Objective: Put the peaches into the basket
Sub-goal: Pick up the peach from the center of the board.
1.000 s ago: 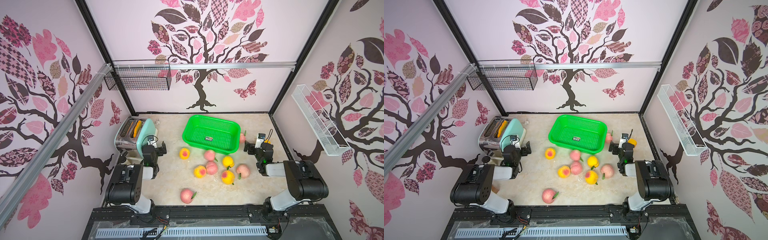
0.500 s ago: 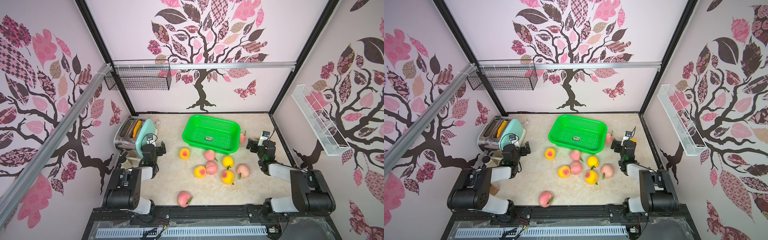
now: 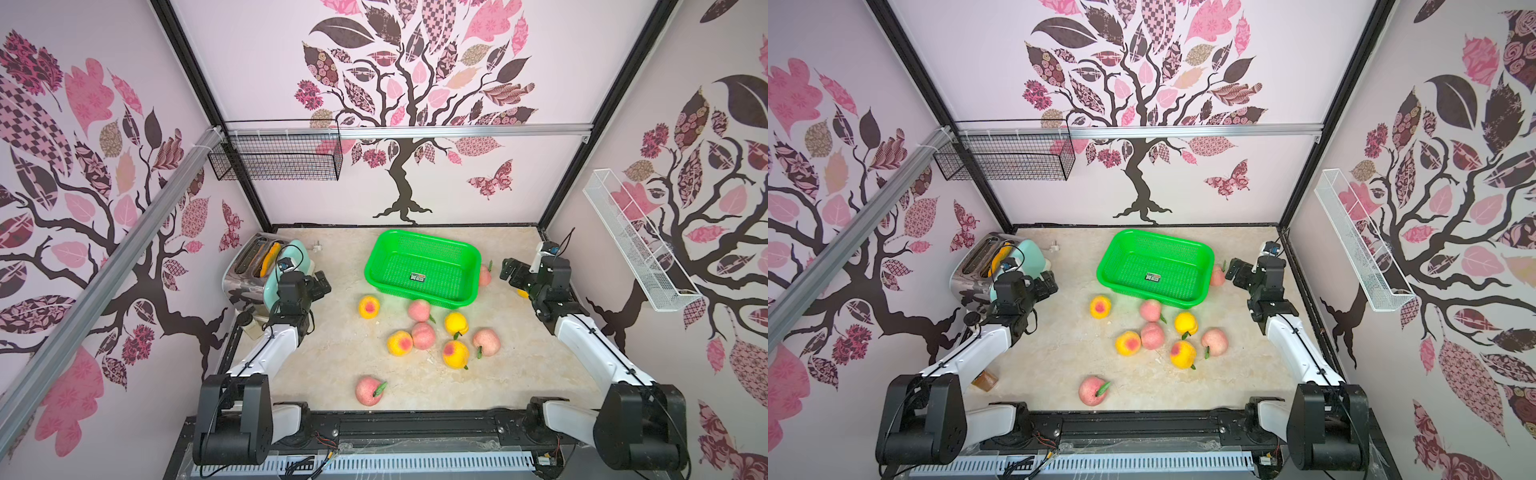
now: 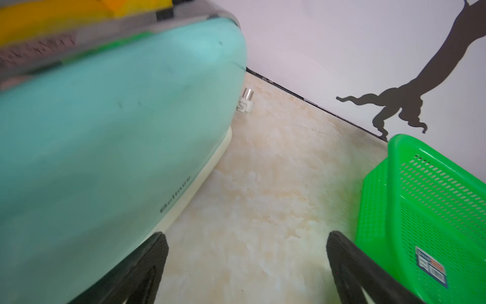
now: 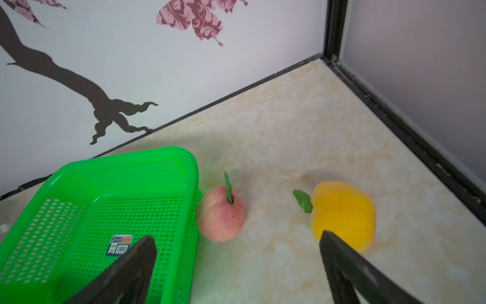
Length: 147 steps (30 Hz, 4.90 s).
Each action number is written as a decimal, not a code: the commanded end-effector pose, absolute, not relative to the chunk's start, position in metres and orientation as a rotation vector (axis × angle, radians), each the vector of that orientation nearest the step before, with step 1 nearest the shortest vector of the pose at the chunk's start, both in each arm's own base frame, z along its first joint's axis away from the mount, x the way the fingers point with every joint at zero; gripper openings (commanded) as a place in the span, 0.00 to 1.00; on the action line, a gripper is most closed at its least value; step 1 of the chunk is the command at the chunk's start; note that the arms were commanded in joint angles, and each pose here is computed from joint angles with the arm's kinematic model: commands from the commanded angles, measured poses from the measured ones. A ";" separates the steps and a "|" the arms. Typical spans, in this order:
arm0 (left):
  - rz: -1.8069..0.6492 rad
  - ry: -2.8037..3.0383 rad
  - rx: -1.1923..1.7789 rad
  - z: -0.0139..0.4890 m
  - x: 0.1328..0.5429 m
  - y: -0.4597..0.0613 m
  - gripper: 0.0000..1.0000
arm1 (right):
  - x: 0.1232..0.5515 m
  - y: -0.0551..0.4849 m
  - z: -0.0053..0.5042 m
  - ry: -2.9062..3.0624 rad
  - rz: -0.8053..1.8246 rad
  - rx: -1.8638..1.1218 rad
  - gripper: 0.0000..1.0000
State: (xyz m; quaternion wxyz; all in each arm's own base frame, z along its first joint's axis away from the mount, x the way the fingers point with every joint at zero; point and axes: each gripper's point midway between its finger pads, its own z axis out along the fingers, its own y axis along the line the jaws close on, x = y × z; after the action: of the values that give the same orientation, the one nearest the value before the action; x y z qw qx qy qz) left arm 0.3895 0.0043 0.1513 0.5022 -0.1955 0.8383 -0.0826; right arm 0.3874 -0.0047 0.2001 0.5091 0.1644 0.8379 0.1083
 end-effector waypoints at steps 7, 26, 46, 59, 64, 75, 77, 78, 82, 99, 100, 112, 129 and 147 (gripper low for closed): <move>-0.581 2.223 -0.489 0.151 0.386 -0.053 0.97 | 0.363 0.019 0.172 2.200 0.428 0.429 1.00; -0.818 2.372 -0.361 0.168 0.383 -0.102 0.94 | 0.324 0.090 0.173 2.339 0.741 0.252 1.00; -0.823 2.381 -0.266 0.175 0.455 -0.143 0.92 | 0.215 0.296 0.187 2.454 1.042 -0.668 0.98; -0.751 2.497 -0.246 0.134 0.443 -0.137 0.91 | 0.165 0.384 0.165 2.352 1.025 -1.035 0.96; -0.716 2.490 -0.266 0.139 0.445 -0.125 0.92 | 0.154 0.405 0.148 2.357 0.956 -1.159 0.96; -0.713 2.457 -0.298 0.140 0.443 -0.117 0.91 | 0.109 0.433 0.132 2.294 0.849 -1.432 0.95; -0.718 2.453 -0.298 0.141 0.442 -0.118 0.91 | 0.101 0.438 0.124 2.280 0.820 -1.487 0.95; -0.715 2.456 -0.298 0.140 0.442 -0.117 0.91 | 0.097 0.438 0.120 2.282 0.791 -1.519 0.95; -0.694 2.465 -0.293 0.137 0.441 -0.115 0.91 | 0.095 0.440 0.108 2.282 0.701 -1.570 0.94; -0.709 2.466 -0.295 0.137 0.438 -0.117 0.90 | 0.080 0.451 0.094 2.231 0.640 -1.669 0.93; -0.708 2.467 -0.299 0.137 0.438 -0.116 0.91 | 0.079 0.452 0.095 2.232 0.638 -1.674 0.93; -0.717 2.468 -0.297 0.135 0.436 -0.117 0.91 | 0.090 0.448 0.073 2.247 0.523 -1.649 0.93; -0.773 2.469 -0.305 0.135 0.433 -0.123 0.90 | 0.089 0.458 0.077 2.219 0.552 -1.671 0.72; -0.842 2.448 -0.316 0.140 0.432 -0.129 0.91 | 0.092 0.455 0.081 2.191 0.542 -1.655 0.67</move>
State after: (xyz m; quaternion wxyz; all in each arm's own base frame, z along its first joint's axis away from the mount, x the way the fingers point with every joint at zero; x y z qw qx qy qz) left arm 0.4333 -0.1264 0.1288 0.2532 -0.1182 0.9133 -0.2964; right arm 0.0906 0.4531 0.0682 0.1513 -0.5836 0.7766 0.1830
